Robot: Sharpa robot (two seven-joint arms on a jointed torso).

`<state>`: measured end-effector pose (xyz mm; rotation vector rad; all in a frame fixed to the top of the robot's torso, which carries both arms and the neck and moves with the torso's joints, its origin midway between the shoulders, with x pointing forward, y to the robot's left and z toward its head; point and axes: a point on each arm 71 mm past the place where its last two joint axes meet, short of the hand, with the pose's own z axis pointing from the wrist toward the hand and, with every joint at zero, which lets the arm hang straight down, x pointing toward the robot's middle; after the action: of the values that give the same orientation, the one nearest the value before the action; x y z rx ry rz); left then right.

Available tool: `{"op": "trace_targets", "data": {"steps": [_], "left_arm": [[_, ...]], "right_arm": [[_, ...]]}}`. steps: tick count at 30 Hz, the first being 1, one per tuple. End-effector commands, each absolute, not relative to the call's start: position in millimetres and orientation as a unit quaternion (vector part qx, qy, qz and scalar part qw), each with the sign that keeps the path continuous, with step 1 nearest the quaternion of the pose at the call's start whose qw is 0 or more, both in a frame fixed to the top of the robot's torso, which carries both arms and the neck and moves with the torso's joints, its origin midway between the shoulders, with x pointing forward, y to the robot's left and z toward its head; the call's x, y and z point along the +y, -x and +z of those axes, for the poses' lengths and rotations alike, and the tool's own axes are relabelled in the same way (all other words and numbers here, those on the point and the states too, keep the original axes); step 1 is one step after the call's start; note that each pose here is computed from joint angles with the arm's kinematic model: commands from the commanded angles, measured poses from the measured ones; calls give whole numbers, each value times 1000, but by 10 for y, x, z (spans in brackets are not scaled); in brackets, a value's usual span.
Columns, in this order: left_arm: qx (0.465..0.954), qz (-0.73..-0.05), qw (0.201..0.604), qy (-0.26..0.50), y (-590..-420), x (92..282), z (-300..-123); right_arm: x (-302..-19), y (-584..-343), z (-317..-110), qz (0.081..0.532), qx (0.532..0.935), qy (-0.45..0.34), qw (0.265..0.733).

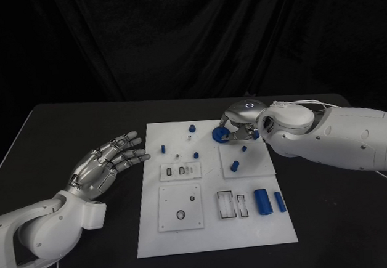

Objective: Assemble the parts on the task board

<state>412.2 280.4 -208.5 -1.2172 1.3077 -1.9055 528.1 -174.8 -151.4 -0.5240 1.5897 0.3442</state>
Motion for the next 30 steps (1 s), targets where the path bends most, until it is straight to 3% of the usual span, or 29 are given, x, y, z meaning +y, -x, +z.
{"op": "trace_targets", "data": {"steps": [1,13,30], "left_arm": [[469,-717,262,444,-4119,2797,-2062],[470,-715,264,445,-4117,2810,-2064],[471,-714,264,446,-4114,2815,-2065]], "right_arm": [[-1772,-5270,-1597,145,710,234,649],[-1797,-5230,-1507,176,668,224,688],[-1844,-5187,-1404,181,654,216,702]]}}
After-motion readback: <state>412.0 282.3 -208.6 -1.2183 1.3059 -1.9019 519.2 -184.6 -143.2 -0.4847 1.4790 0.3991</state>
